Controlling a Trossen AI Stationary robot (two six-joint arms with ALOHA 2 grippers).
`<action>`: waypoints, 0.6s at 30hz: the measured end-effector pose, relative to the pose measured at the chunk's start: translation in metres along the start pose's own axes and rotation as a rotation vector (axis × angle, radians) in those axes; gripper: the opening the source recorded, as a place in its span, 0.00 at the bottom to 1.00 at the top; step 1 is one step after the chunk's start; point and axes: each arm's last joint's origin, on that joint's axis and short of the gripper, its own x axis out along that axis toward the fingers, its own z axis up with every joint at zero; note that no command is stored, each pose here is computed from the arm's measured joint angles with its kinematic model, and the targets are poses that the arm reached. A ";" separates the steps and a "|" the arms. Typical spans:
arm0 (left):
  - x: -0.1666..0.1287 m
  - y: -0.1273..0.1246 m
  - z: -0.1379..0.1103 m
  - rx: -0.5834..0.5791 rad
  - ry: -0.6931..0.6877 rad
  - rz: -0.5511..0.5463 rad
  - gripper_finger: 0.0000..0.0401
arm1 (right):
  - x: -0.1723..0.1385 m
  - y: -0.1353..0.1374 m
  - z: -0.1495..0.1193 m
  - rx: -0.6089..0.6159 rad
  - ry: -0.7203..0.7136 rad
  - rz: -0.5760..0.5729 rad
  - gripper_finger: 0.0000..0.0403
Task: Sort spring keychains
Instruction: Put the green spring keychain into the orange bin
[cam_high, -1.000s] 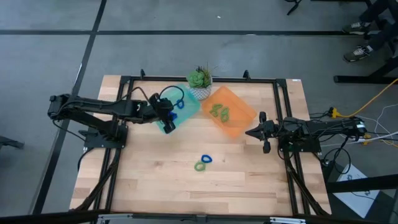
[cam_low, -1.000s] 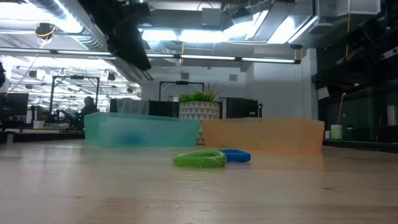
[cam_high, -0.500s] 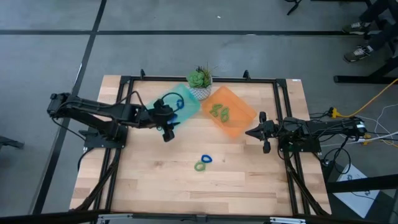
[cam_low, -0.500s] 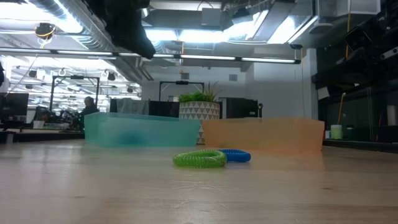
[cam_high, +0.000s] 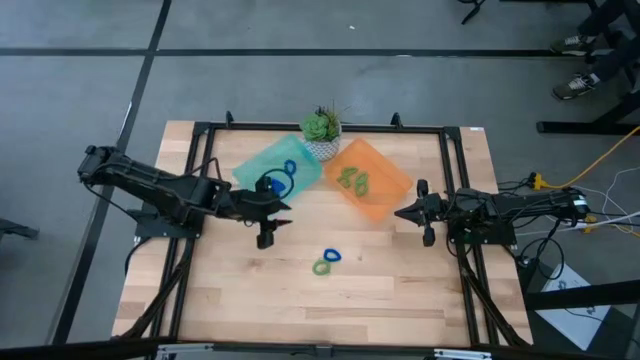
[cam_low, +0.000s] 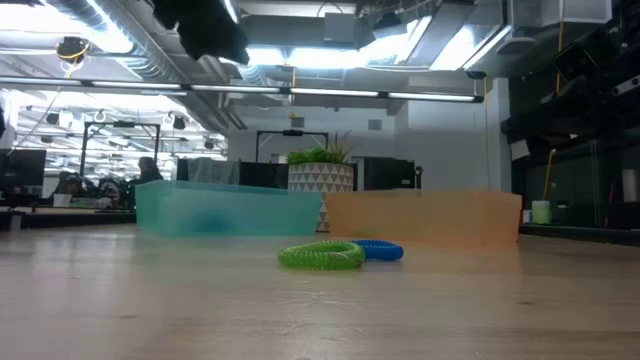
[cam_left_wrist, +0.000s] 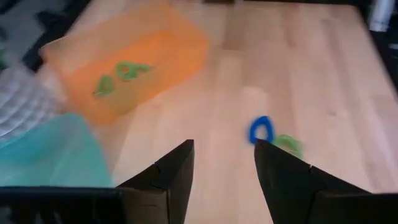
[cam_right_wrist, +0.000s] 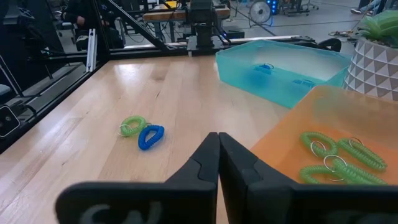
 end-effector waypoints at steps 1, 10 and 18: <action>-0.001 -0.003 0.000 0.016 0.000 -0.027 0.41 | 0.000 0.000 0.000 0.000 0.000 0.000 0.02; 0.021 -0.027 -0.005 0.102 0.013 -0.123 0.39 | 0.000 0.000 0.000 0.000 0.000 0.000 0.02; 0.075 -0.040 -0.022 0.190 0.081 -0.126 0.40 | 0.000 0.000 0.000 0.000 0.000 0.000 0.02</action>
